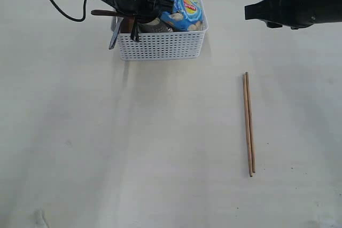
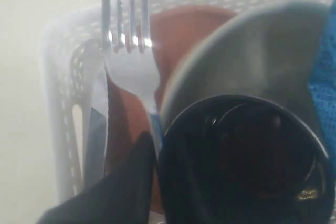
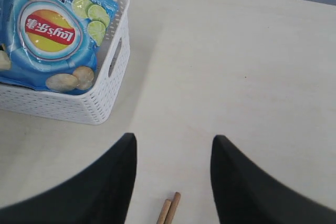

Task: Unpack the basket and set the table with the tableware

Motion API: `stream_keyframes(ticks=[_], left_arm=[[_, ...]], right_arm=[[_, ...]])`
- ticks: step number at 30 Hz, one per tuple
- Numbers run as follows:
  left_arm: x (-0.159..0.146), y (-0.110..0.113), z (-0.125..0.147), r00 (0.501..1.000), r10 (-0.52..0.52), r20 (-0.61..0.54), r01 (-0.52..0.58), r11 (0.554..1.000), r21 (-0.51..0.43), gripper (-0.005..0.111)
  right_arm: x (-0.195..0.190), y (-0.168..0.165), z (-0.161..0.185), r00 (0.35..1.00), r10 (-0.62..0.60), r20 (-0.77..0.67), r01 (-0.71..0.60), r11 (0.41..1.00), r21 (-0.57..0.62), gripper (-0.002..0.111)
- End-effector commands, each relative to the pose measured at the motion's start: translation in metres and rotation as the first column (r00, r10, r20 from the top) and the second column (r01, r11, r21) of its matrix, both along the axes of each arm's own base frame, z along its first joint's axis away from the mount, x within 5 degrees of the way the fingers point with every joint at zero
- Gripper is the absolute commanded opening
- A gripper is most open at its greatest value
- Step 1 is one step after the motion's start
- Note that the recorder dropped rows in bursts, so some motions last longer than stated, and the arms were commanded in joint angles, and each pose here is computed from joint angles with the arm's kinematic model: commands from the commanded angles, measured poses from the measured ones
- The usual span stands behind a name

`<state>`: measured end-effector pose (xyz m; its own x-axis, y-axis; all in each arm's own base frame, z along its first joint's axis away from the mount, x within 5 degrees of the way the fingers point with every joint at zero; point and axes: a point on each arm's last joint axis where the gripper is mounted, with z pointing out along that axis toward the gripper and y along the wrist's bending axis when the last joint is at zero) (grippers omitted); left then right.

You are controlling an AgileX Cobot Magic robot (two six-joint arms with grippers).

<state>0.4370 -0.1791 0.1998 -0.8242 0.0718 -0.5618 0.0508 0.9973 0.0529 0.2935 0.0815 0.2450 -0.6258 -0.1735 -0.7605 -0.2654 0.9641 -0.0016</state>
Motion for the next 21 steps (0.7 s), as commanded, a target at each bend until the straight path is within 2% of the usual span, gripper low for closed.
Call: stream_keyframes(ticks=[1, 11, 16, 18, 21], left_arm=[[-0.0026, 0.0031, 0.0007, 1.0, 0.007, -0.019, -0.007, 1.0, 0.023, 0.0], [-0.0027, 0.0031, 0.0006, 1.0, 0.008, -0.02, -0.007, 1.0, 0.023, 0.002], [-0.0032, 0.002, -0.0008, 0.999, -0.011, -0.031, 0.011, 1.0, 0.021, 0.033], [-0.0031, 0.0019, -0.0016, 0.999, -0.01, -0.032, 0.011, 1.0, 0.022, 0.037], [-0.003, 0.0018, -0.0016, 0.999, -0.011, -0.031, 0.011, 1.0, 0.021, 0.035]], right_arm=[[-0.0001, -0.0012, 0.0025, 1.0, 0.011, 0.009, -0.011, 1.0, -0.019, 0.044], [-0.0001, -0.0012, 0.0025, 1.0, 0.01, 0.008, -0.01, 1.0, -0.017, 0.044], [-0.0001, -0.0012, 0.0025, 1.0, 0.01, 0.008, -0.01, 1.0, -0.017, 0.044], [-0.0001, -0.0012, 0.0025, 1.0, 0.01, 0.008, -0.01, 1.0, -0.017, 0.044], [-0.0001, -0.0012, 0.0025, 1.0, 0.01, 0.008, -0.01, 1.0, -0.017, 0.044]])
